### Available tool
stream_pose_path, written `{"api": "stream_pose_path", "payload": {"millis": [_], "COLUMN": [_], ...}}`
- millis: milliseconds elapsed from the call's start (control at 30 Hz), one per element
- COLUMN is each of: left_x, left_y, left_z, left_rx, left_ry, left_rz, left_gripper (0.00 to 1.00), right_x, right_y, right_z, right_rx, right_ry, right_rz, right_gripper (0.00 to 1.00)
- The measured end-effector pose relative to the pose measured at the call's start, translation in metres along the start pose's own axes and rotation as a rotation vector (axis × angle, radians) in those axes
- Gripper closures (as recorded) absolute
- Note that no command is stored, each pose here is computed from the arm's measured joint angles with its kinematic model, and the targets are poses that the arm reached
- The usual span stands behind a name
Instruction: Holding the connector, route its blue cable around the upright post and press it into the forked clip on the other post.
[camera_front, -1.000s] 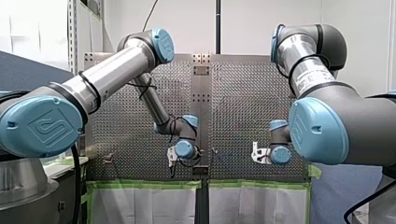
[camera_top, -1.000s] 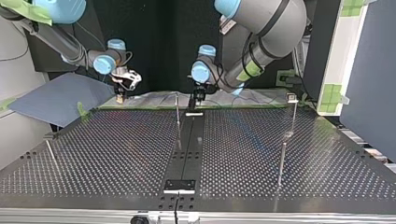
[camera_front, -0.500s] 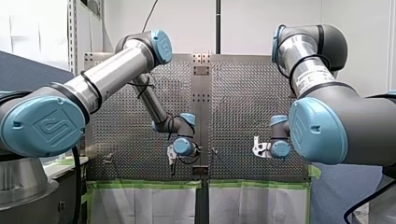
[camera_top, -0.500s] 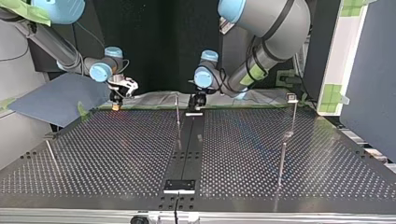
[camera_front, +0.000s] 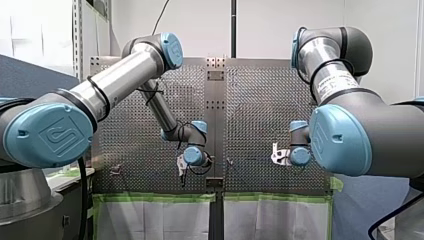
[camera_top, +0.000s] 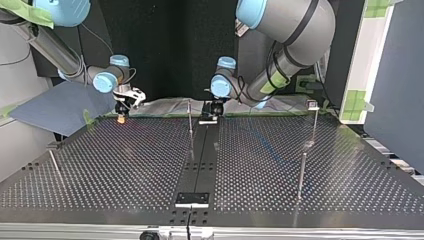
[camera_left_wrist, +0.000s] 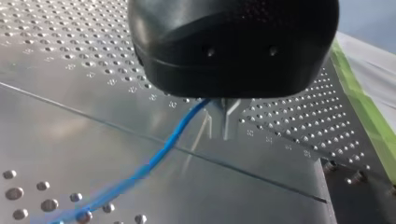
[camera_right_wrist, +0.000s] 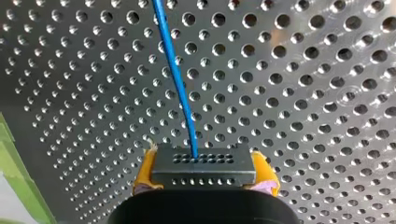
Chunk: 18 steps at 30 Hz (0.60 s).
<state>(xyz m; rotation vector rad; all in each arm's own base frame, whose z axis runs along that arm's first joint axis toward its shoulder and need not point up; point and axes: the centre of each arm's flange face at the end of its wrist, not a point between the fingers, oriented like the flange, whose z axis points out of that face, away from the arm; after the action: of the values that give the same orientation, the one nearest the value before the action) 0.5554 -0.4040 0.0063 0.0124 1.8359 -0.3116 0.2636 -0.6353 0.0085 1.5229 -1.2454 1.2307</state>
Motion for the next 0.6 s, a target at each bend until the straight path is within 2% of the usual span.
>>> {"api": "stream_pose_path", "payload": {"millis": [67,100,133,367,600], "left_x": [0.001,0.001,0.002,0.010,0.023], "left_y": [-0.001,-0.002,-0.002,-0.014,-0.033], "left_z": [0.000,-0.001,-0.002,-0.012,-0.029], "left_rx": [0.007,0.012,0.014,0.048,0.126], "left_ry": [0.004,0.008,0.013,0.077,0.157], "left_rz": [0.003,0.006,0.009,0.073,0.157], "left_gripper": [0.05,0.05,0.00,0.00,0.00], "right_x": [0.000,-0.001,-0.001,-0.002,-0.004], "right_y": [0.000,0.000,0.000,0.000,-0.001], "right_z": [0.000,0.000,-0.001,-0.002,-0.003], "right_rx": [0.000,0.000,0.001,0.002,0.004], "right_ry": [-0.004,-0.005,-0.007,-0.018,-0.033], "right_rz": [-0.001,-0.001,-0.001,-0.001,-0.001], "right_gripper": [1.00,1.00,1.00,1.00,1.00]}}
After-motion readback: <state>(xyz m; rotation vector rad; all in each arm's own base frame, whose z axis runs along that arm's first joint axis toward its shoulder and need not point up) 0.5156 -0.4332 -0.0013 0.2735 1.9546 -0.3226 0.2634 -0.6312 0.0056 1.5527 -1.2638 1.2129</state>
